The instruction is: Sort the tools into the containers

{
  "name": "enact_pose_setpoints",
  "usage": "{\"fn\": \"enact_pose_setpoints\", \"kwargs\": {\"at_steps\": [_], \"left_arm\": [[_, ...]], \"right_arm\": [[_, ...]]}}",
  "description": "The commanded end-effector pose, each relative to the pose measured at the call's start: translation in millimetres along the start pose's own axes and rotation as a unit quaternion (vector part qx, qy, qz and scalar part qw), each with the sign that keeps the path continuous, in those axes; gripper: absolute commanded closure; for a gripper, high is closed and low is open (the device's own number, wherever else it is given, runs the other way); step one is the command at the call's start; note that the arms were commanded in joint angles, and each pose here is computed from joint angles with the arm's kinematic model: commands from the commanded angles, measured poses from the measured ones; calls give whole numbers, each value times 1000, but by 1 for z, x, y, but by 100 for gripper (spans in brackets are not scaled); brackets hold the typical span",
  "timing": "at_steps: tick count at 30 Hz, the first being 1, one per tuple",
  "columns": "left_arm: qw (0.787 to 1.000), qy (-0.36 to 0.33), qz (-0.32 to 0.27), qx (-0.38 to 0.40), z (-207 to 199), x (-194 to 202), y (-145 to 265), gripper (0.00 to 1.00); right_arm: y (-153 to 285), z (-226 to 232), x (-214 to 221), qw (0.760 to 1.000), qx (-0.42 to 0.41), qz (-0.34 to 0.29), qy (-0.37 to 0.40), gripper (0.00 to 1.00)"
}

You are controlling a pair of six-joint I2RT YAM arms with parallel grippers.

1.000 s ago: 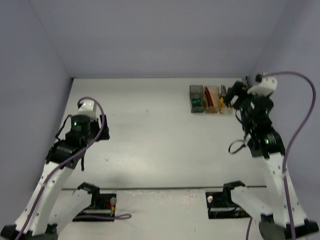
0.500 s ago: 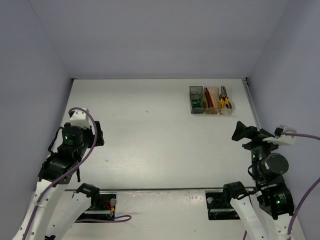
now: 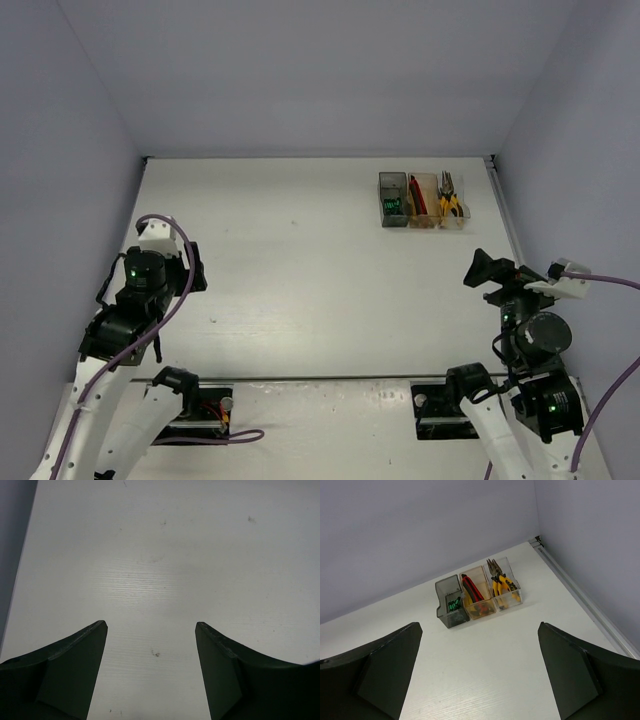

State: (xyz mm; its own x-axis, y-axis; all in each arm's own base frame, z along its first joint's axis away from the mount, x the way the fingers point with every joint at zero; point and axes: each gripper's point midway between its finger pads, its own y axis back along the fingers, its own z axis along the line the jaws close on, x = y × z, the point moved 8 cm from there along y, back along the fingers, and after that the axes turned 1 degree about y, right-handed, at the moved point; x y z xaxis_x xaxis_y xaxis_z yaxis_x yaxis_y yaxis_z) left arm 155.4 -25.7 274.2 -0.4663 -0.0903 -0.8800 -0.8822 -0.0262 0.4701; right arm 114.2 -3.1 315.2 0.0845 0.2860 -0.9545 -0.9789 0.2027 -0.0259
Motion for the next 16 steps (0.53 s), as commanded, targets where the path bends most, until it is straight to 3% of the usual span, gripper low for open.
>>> {"fn": "enact_pose_setpoints", "kwargs": {"at_steps": [1,16], "left_arm": [[1000,18,-17,18,-6,-11,-7,32],[999,22,-1,24,-7,-9,-15,32]], "right_arm": [[-10,6,-3,1000,3,-6,-13,0],[-13,8,-1,1000,0,3,-6,0]]}}
